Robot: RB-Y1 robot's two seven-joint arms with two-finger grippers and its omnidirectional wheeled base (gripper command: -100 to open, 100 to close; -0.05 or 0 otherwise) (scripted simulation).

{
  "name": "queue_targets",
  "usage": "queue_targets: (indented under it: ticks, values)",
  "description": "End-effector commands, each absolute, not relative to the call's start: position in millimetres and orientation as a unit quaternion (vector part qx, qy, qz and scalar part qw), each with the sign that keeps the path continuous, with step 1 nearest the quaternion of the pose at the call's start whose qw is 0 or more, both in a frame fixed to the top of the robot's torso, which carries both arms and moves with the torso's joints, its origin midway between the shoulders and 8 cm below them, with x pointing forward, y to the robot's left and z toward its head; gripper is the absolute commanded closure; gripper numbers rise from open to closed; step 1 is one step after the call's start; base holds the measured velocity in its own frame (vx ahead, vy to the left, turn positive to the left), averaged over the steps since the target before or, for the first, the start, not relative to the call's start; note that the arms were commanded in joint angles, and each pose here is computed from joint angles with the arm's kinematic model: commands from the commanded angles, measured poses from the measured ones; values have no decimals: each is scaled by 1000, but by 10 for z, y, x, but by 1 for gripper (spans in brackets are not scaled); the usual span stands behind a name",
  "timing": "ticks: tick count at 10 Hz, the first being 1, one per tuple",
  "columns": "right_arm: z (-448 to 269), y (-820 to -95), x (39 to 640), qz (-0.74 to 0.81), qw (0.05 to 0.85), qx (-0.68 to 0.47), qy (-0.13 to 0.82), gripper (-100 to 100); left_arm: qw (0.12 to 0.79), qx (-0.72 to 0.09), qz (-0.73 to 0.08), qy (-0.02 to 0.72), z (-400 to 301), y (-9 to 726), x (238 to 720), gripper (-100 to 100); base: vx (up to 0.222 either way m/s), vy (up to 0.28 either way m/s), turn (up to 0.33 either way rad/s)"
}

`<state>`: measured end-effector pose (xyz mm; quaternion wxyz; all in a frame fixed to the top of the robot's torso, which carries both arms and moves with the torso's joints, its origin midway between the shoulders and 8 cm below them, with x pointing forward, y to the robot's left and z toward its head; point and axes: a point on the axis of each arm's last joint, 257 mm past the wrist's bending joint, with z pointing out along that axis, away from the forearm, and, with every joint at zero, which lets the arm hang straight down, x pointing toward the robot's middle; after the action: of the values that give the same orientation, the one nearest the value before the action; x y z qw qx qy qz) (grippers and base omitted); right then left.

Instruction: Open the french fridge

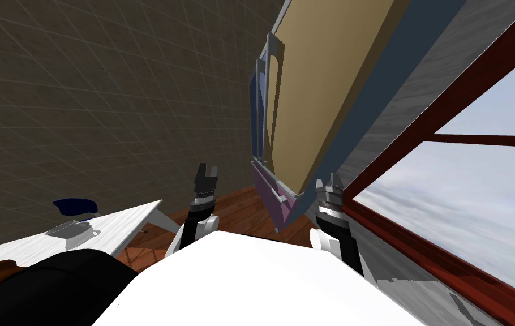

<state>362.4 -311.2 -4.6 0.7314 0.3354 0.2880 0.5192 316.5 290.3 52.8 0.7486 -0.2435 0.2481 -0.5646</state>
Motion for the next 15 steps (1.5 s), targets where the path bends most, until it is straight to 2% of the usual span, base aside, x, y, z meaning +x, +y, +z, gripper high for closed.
queue_targets:
  ticks: [1,9,10,15]
  values:
    - [-46,-3112,3624,519,731,335,288,0,749,-243,-565,248,528,2902,3164,0,0,0,0]
    - [-44,-3112,3623,519,732,335,288,0,749,-243,-565,248,529,2902,3164,0,0,0,0]
    - [-62,-3058,3662,501,746,307,313,-100,749,-243,-565,248,529,2902,3164,0,-3,15,46]
    - [-132,-2980,3741,455,777,251,355,-100,749,-244,-565,248,526,2903,3165,0,-16,21,39]
